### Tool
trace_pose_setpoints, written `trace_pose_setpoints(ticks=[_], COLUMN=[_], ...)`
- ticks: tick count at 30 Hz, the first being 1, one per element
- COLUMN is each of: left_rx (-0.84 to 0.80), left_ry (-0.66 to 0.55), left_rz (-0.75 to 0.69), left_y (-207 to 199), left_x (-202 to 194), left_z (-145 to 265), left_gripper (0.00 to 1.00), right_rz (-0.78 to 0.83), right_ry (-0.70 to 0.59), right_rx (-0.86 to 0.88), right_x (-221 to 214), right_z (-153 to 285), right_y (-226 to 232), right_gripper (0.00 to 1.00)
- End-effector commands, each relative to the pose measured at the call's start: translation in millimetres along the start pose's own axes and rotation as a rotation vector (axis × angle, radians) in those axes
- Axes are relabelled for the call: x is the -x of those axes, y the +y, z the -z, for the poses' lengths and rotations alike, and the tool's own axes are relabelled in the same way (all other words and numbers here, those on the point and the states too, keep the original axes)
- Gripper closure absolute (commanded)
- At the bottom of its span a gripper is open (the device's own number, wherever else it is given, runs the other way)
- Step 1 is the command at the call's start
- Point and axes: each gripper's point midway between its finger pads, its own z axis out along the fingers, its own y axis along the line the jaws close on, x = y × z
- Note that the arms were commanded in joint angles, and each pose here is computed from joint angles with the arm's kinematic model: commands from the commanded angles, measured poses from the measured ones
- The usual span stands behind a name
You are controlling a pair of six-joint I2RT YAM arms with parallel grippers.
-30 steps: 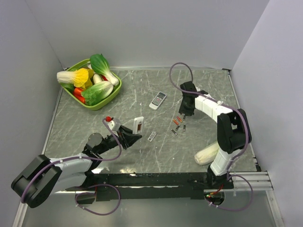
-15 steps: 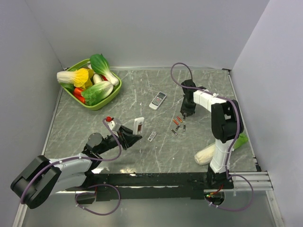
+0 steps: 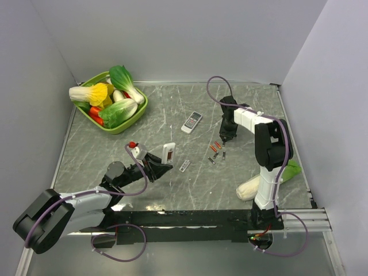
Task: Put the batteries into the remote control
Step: Pick up the battery from the center of the board.
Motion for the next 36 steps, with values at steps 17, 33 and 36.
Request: trace_pose_setpoints(ticks=[17,33,36], left_rx=[-0.029,0.064,0.079], left_ry=[-0.141,-0.205,-0.223], left_rz=[0.011,0.218,0.251], left_y=[-10,3,3], left_x=[33,48,51], left_z=[-1,-10,-10], left_gripper=[0.99,0.99,0.99], right_rz=[0.15,0.36,0.369], right_ry=[-0.322,-1.146,-1.196], right_rx=[0.118,0.833,0.939], right_x=[20,-41,-57], right_z=[77,315,337], right_y=[15,109,116], right_gripper=[1.0,1.0,1.0])
